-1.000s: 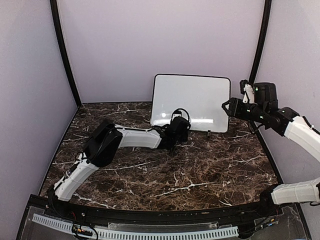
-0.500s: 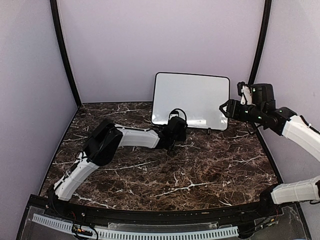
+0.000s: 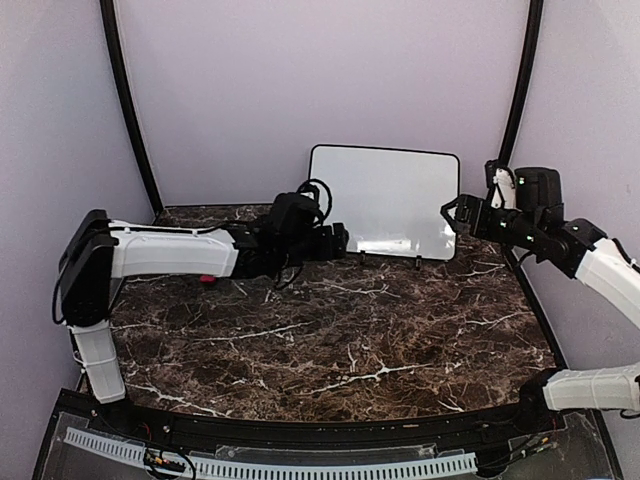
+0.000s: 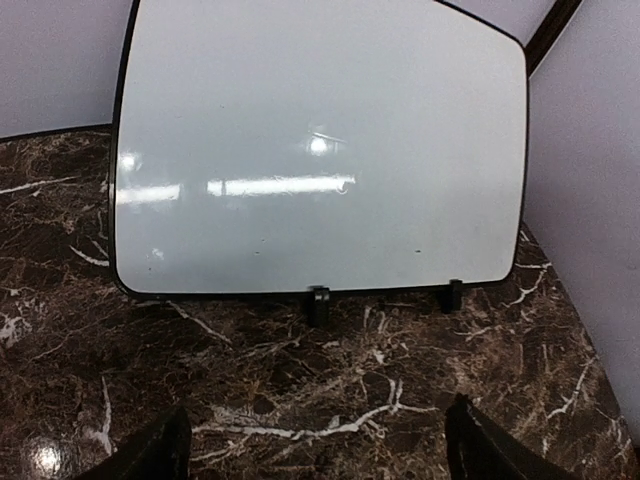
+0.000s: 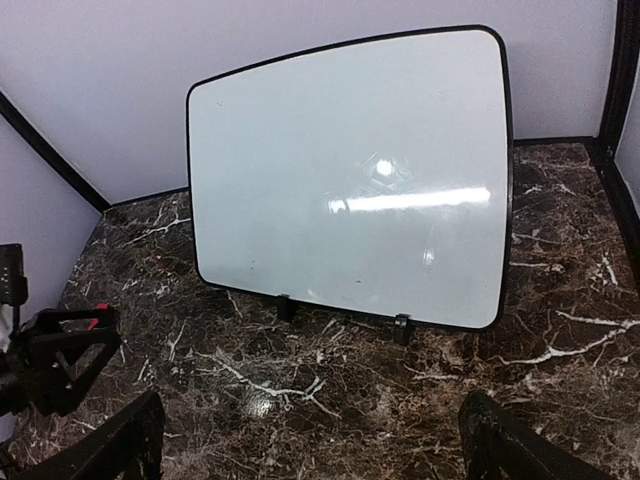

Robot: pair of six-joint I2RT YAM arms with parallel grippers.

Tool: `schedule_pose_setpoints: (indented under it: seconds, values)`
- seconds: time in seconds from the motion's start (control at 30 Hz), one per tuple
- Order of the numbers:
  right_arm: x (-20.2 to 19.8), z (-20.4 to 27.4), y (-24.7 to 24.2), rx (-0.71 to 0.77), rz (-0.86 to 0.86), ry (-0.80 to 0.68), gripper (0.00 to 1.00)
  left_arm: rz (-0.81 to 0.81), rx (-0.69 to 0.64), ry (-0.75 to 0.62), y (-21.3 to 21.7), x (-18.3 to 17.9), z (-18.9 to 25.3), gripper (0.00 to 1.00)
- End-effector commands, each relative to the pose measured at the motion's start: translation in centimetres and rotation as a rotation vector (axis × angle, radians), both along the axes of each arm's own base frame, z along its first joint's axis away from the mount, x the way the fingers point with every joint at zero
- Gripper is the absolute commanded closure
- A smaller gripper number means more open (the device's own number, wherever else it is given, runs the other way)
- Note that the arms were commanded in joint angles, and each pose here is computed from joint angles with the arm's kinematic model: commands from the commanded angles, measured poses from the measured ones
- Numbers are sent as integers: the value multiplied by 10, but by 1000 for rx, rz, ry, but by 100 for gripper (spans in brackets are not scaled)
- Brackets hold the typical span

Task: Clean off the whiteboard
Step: Reset both arms

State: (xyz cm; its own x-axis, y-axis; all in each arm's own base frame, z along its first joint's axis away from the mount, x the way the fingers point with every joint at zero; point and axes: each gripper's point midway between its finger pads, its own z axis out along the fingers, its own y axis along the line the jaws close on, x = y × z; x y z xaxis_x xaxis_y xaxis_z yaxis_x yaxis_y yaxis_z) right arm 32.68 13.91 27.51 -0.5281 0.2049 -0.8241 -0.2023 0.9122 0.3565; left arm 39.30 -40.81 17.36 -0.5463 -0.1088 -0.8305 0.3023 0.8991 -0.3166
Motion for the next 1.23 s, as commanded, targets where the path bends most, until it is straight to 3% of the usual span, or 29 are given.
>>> schedule_pose_setpoints:
  seconds: [0.0, 0.03, 0.07, 0.1, 0.13, 0.2, 0.3, 0.47, 0.57, 0.83, 1.2]
  values:
    - [-16, 23, -8, -24, 13, -100, 1, -112, -8, 72, 35, -58, 20, 12]
    - [-20, 25, -7, -27, 36, -113, 1, -122, -18, 52, 49, -70, 39, 7]
    - [-25, 27, -3, -31, 72, -123, 1, -123, 17, 72, 64, -81, 25, 4]
    - [-30, 28, 0, -33, 103, -131, 1, -134, 4, 26, 78, -91, 47, 2]
    - [-33, 29, 1, -34, 123, -135, 1, -139, 38, 36, 91, -100, 35, 1]
    - [-42, 32, 3, -28, 152, -151, 1, -132, 27, -36, 123, -117, 66, 1]
    - [-53, 39, 3, -12, 179, -193, 1, -122, 82, -79, 155, -133, 78, 1]
    - [-65, 44, -13, -41, 132, -266, 1, -100, 59, -177, 192, -153, 109, 1]
    - [-70, 43, -27, -80, 77, -301, 1, -89, 75, -214, 205, -158, 105, 1]
    - [-85, 45, -102, -151, -293, -365, 1, 21, 129, -272, 231, -152, 102, 1]
    - [-75, 29, -107, -198, -340, -279, 2, 67, 138, -288, 243, -152, 98, 1]
